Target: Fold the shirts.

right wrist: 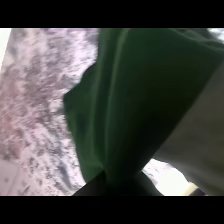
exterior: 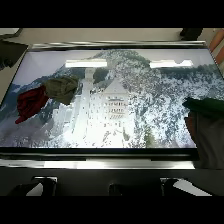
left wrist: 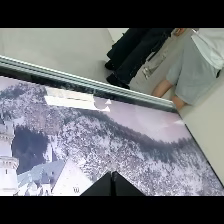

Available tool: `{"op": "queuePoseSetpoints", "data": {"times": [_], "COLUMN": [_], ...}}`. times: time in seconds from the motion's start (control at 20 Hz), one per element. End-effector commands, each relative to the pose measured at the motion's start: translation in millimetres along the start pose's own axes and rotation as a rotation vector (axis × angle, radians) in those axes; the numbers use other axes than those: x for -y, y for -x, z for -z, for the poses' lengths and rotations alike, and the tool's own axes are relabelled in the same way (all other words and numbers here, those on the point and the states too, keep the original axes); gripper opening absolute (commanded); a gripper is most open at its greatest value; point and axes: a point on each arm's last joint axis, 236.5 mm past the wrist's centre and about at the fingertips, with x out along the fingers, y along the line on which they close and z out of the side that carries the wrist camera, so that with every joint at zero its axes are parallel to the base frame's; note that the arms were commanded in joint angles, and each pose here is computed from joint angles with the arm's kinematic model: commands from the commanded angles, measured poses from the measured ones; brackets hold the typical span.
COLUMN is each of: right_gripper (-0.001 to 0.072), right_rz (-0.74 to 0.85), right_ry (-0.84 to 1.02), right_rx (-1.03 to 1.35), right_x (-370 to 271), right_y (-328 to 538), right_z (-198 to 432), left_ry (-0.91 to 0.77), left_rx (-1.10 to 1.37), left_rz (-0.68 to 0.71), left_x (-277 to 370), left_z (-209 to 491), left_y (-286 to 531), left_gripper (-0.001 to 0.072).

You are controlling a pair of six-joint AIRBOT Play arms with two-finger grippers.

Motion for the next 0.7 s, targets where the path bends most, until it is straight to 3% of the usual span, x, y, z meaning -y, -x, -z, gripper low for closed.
{"op": "queuePoseSetpoints", "data": {"times": [0.0, 0.3, 0.5, 0.55, 0.6, 0.65], "right_gripper": [0.0037, 0.0037, 0.0051, 0.0245, 0.0545, 0.0632], "right_rz": [0.210, 0.455, 0.483, 0.494, 0.498, 0.501], "right_ry": [-0.159, -0.217, -0.231, -0.242, -0.240, -0.217], "right_rx": [-0.060, -0.275, -0.311, -0.315, -0.314, -0.301], "right_x": [77, 142, 173, 179, 182, 183], "right_y": [32, -7, -52, -58, -61, -61], "right_z": [24, 83, 104, 108, 109, 105], "left_ry": [-0.030, -0.046, -0.053, -0.053, -0.053, -0.052], "left_rx": [-0.022, -0.023, -0.023, -0.023, -0.023, -0.025], "left_rz": [0.004, 0.007, 0.007, 0.007, 0.007, 0.007], "left_x": [1, 2, 2, 2, 2, 1], "left_z": [5, 6, 6, 6, 6, 6], "left_y": [0, 0, 0, 0, 0, -1], "left_gripper": [0.0035, 0.0035, 0.0035, 0.0035, 0.0035, 0.0034]}}
